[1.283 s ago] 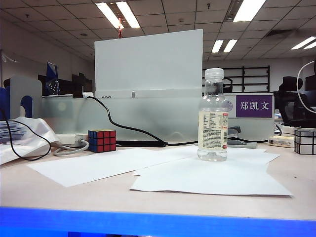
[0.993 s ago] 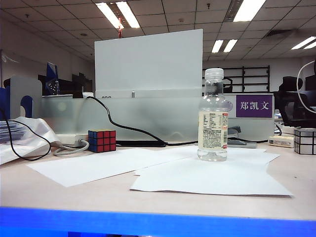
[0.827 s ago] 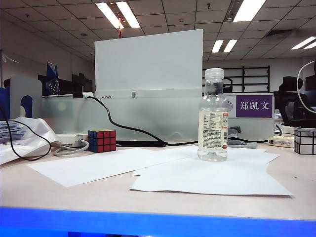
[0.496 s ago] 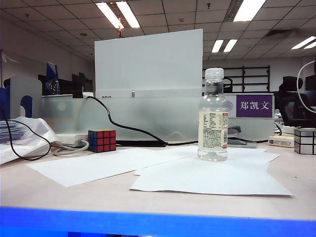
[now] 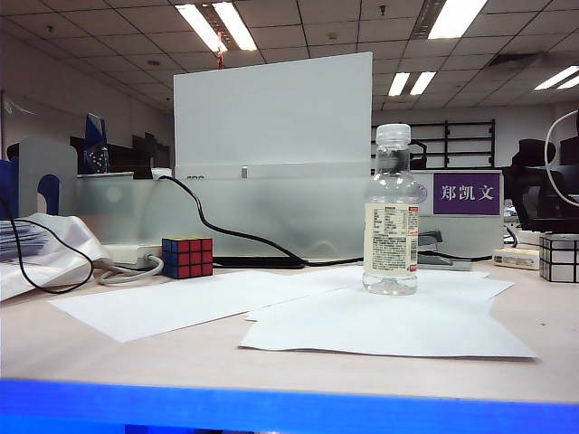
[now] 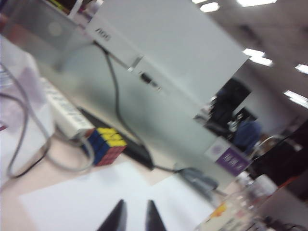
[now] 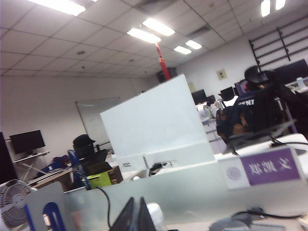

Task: Flip the plastic bottle upside down.

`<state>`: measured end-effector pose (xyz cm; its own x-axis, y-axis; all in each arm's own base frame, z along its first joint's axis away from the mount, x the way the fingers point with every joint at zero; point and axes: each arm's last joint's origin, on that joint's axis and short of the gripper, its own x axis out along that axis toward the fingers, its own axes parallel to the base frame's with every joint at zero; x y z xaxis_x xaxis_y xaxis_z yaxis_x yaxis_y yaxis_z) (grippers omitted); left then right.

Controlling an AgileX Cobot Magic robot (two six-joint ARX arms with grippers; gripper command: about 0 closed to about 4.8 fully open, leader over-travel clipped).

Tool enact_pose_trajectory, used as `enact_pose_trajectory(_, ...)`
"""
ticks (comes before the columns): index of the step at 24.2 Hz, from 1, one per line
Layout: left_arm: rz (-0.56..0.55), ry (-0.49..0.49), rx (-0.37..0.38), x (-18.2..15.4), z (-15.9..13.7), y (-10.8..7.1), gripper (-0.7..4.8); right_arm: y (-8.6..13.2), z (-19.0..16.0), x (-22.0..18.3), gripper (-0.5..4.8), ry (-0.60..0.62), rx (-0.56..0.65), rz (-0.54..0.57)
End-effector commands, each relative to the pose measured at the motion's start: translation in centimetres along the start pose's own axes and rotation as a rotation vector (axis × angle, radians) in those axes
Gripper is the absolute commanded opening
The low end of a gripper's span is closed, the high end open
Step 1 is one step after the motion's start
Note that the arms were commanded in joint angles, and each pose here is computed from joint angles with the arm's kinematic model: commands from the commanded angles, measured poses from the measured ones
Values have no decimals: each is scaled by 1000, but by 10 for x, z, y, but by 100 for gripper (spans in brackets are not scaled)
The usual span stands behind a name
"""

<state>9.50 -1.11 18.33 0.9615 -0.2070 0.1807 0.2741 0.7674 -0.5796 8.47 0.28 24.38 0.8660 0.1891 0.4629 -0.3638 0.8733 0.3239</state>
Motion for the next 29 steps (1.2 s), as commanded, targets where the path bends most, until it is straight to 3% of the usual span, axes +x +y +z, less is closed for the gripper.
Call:
enact_pose_trajectory(1, -163, -20, 1, -1, 7, -10, 81, 4, 8, 19, 60, 57, -4, 118)
enact_pose_trajectory(3, -263, -20, 15, -2, 10, -17, 81, 3, 12, 42, 95, 114, -38, 169)
enact_pose_trajectory(4, -295, -19, 14, -2, 10, -20, 84, 4, 12, 56, 147, 138, -114, 176)
enact_pose_trajectory(7, -338, -10, 42, -3, 9, -24, 86, 9, 10, 88, 393, 168, -283, 158)
enact_pose_trajectory(8, -338, -21, 91, -3, 9, -25, 86, 6, 5, 102, 456, 214, -273, 161)
enact_pose_trajectory(9, -331, -27, 135, -3, 10, -25, 85, 3, -1, 111, 479, 245, -265, 157)
enact_pose_trajectory(12, -321, -47, 259, -1, 16, -29, 86, -12, -29, 146, 479, 360, -231, 187)
enact_pose_trajectory(14, -294, -61, 292, 0, 17, -29, 86, -23, -49, 163, 479, 381, -222, 187)
enact_pose_trajectory(16, -238, -92, 285, 0, 18, -27, 102, -28, -70, 179, 479, 427, -195, 200)
enact_pose_trajectory(21, -239, -91, 286, 0, 18, -27, 125, -19, -105, 199, 479, 505, -180, 258)
enact_pose_trajectory(29, -232, -96, 286, 0, 18, -27, 126, -9, -126, 211, 479, 523, -224, 241)
